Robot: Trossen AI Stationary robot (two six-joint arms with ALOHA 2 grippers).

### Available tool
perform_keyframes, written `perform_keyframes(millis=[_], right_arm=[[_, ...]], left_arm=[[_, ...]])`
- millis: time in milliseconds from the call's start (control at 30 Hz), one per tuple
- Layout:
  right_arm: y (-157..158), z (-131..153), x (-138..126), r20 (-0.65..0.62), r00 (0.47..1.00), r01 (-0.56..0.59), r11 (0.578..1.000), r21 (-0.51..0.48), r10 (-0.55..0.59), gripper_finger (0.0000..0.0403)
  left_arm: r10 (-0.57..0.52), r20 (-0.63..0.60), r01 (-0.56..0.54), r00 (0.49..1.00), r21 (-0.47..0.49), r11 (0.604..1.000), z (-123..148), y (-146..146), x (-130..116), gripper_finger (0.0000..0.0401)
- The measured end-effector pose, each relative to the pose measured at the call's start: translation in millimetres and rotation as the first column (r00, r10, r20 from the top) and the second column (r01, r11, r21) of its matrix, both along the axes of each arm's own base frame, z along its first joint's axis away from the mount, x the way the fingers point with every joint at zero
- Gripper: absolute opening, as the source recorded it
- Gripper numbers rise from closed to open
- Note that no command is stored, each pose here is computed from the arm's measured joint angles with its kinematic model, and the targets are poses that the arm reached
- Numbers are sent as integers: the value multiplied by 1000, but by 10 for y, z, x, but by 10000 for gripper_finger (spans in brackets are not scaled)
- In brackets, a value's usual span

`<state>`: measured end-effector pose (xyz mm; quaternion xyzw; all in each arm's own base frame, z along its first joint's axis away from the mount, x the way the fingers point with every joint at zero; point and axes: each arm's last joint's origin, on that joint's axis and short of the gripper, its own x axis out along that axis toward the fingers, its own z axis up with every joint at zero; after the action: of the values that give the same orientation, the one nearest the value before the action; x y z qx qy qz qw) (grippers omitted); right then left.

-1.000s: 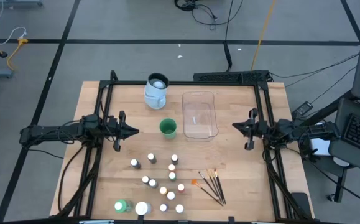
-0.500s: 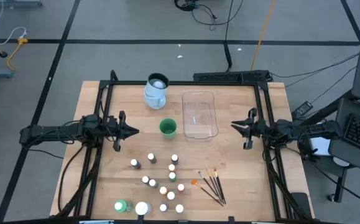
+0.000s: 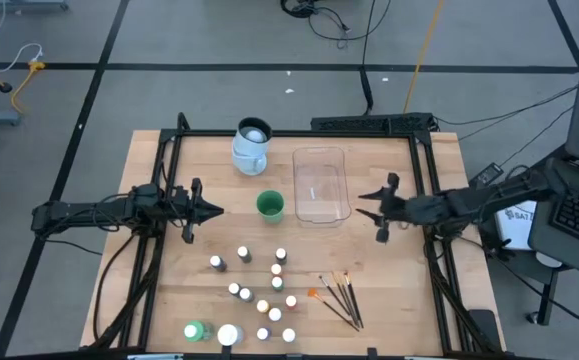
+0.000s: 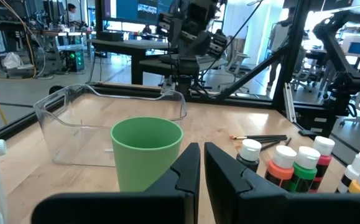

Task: Pick & Place Paint Supplies
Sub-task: Put the yellow paintbrush into the green cup

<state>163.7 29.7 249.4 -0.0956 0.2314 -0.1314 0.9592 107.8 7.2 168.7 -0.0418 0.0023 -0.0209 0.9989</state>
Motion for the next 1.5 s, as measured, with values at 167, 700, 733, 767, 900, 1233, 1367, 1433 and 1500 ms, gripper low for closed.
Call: perform_keyframes(millis=[167,700,733,767,900,1233,1367,1433,1500], right_arm=[[304,98,327,-161,986,-39,999,23,42,157],[942,-345,380,-631,751,-104,979,174,192,157],[959,-397,391,-640,742,-125,979,162,201,157],[979,-435,408,-642,736,-152,977,153,215,157],[1054,-549,501,-647,712,-265,958,110,271,157],[1196,-795,687,-719,550,-647,761,-44,426,157],[1251,-771,762,-665,579,-684,725,-79,473,157],[1279,-745,803,-619,612,-677,730,-88,492,157],[1306,-716,843,-564,652,-656,750,-84,507,157]], left_arm=[[0,1,0,1000,0,1000,1,0,0,26],[0,0,0,1000,0,1000,0,0,0,26],[0,0,0,1000,0,1000,0,0,0,26],[0,0,0,1000,0,1000,0,0,0,26],[0,0,0,1000,-5,1000,0,0,0,26],[0,0,0,1000,-14,1000,0,0,0,26],[1,-1,-1,1000,-28,1000,0,0,0,26],[0,-2,0,1000,-29,1000,0,0,0,26],[0,-2,0,1000,-31,1000,0,0,0,26]])
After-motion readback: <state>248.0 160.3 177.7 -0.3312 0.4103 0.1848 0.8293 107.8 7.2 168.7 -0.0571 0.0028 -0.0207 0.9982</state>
